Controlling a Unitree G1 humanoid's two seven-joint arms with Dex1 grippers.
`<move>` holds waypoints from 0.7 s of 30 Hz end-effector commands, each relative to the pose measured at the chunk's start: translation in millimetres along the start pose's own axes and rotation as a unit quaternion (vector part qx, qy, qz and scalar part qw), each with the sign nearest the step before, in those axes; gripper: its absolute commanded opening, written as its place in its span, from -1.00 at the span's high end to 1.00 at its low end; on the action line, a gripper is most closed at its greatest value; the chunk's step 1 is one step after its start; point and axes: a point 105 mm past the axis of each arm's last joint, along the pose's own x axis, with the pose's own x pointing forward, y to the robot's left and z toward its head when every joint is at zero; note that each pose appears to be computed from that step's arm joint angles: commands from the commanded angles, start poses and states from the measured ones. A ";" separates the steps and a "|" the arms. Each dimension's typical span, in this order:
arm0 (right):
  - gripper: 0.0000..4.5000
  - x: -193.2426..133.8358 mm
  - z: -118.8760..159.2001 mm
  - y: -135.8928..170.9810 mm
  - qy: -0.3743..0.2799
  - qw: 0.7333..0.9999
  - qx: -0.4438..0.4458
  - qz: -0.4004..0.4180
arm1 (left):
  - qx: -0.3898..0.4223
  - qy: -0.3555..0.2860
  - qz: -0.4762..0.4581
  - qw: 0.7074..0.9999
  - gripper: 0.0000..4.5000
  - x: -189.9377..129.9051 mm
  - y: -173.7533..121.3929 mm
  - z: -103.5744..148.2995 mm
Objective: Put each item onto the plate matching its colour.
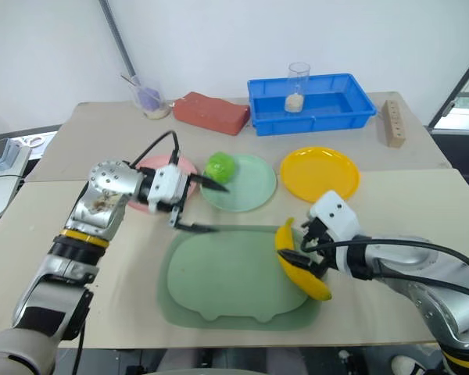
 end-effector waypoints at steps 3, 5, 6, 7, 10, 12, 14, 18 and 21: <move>-1.00 8.6 -13.7 12.2 0.025 1.000 0.007 0.008 | 0.057 -0.018 -0.058 0.997 -0.99 8.2 -18.9 24.6; -1.00 15.6 -19.5 10.1 0.032 0.999 0.020 -0.002 | 0.062 -0.021 -0.053 0.996 -0.99 9.1 -19.0 24.9; -1.00 18.1 -21.0 8.9 0.033 0.999 0.027 -0.005 | 0.064 -0.021 -0.051 0.996 -0.99 9.3 -18.9 25.2; -1.00 19.4 -22.7 6.7 0.035 0.999 0.032 -0.011 | 0.067 -0.024 -0.047 0.996 -0.99 9.3 -18.5 26.7; -0.64 20.3 -27.5 2.7 0.041 0.998 0.040 -0.021 | 0.072 -0.034 -0.034 0.996 -1.00 8.5 -15.7 31.6; -0.34 21.0 -29.3 3.4 0.043 0.998 0.047 -0.017 | 0.077 -0.038 -0.027 0.996 -1.00 7.8 -13.5 33.0; -0.03 21.3 -29.2 2.2 0.043 0.998 0.047 -0.021 | 0.078 -0.042 -0.020 0.996 -1.00 7.8 -11.0 33.8; 0.44 18.4 -29.1 1.3 0.043 0.998 0.041 -0.019 | 0.075 -0.043 -0.010 0.996 -1.00 7.1 -7.2 34.2; 0.44 13.3 -15.4 -2.6 0.021 0.999 0.032 -0.016 | 0.060 -0.046 0.006 0.997 -1.00 4.5 -0.6 36.2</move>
